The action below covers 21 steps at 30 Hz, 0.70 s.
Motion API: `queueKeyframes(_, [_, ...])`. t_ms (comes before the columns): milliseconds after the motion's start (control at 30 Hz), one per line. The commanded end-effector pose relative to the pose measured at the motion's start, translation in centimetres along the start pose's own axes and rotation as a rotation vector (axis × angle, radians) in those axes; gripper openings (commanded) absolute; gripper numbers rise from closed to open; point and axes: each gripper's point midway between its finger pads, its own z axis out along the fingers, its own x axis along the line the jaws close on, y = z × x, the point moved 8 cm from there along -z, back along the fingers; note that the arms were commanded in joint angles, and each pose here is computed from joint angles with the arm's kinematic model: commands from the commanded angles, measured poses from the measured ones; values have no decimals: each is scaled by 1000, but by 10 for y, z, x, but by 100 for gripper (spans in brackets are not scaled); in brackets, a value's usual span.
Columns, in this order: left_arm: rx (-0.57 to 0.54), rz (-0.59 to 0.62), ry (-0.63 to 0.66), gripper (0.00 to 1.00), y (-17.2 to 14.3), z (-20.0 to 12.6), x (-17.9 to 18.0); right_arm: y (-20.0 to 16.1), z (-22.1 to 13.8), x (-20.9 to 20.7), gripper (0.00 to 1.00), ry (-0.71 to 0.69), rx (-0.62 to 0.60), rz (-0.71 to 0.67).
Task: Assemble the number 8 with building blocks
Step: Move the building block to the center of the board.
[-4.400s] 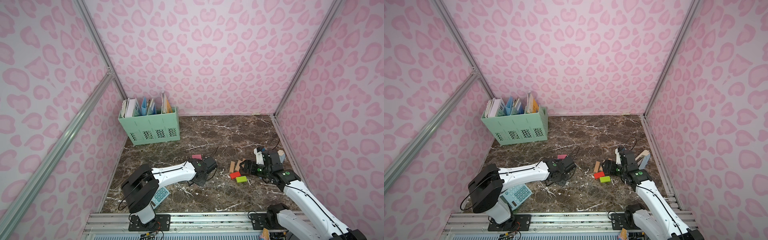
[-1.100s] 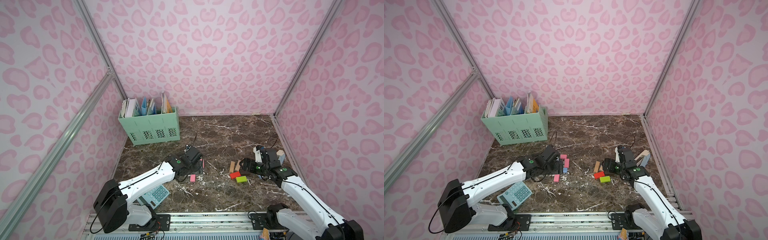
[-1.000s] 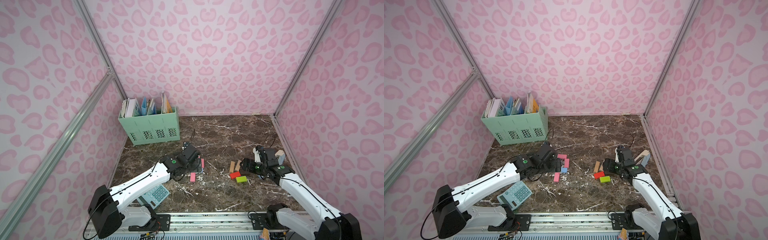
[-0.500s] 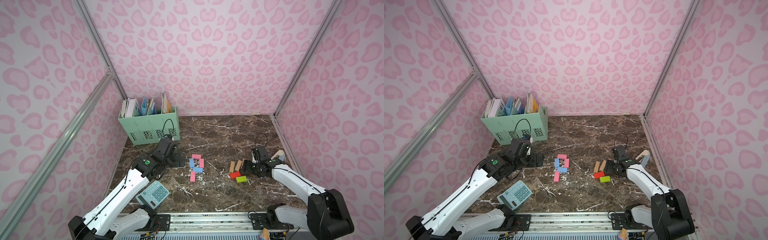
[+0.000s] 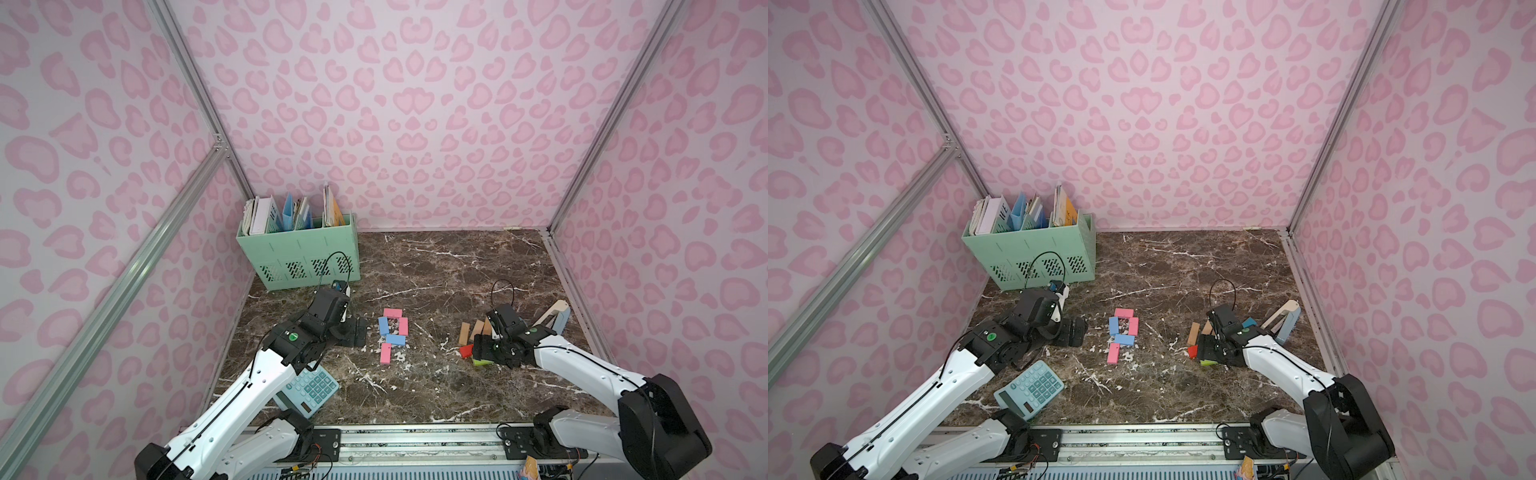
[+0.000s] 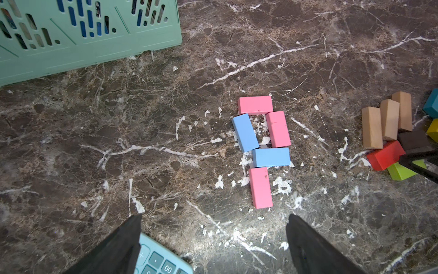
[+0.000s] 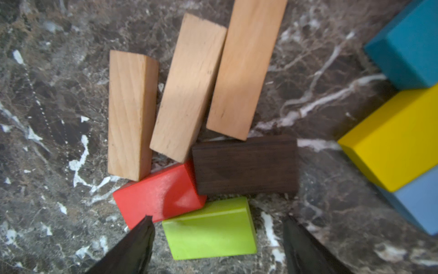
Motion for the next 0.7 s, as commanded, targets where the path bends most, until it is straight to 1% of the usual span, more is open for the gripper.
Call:
queueKeyframes(0, [-31, 8, -12, 98, 3, -1, -1, -5, 2, 0, 83, -21, 16, 3])
queueKeyframes(167, [-28, 3, -19, 99, 1, 0, -1, -11, 7, 8, 81, -14, 37, -44])
queueKeyframes(300, [-32, 4, -12, 99, 1, 0, 0, -17, 9, 17, 76, -5, 54, -96])
queueKeyframes(333, [-31, 4, -11, 98, 1, 0, 0, -19, 9, 20, 73, 0, 57, -110])
queueKeyframes(500, [-29, 3, -9, 99, 0, 1, 0, -29, 8, 45, 62, 37, 65, -211])
queueKeyframes(600, [-29, 3, -8, 98, 0, 1, 0, -37, 9, 63, 61, 47, 80, -289])
queueKeyframes(667, [-28, 3, -6, 99, 0, 1, 0, -43, 9, 82, 61, 77, 87, -357])
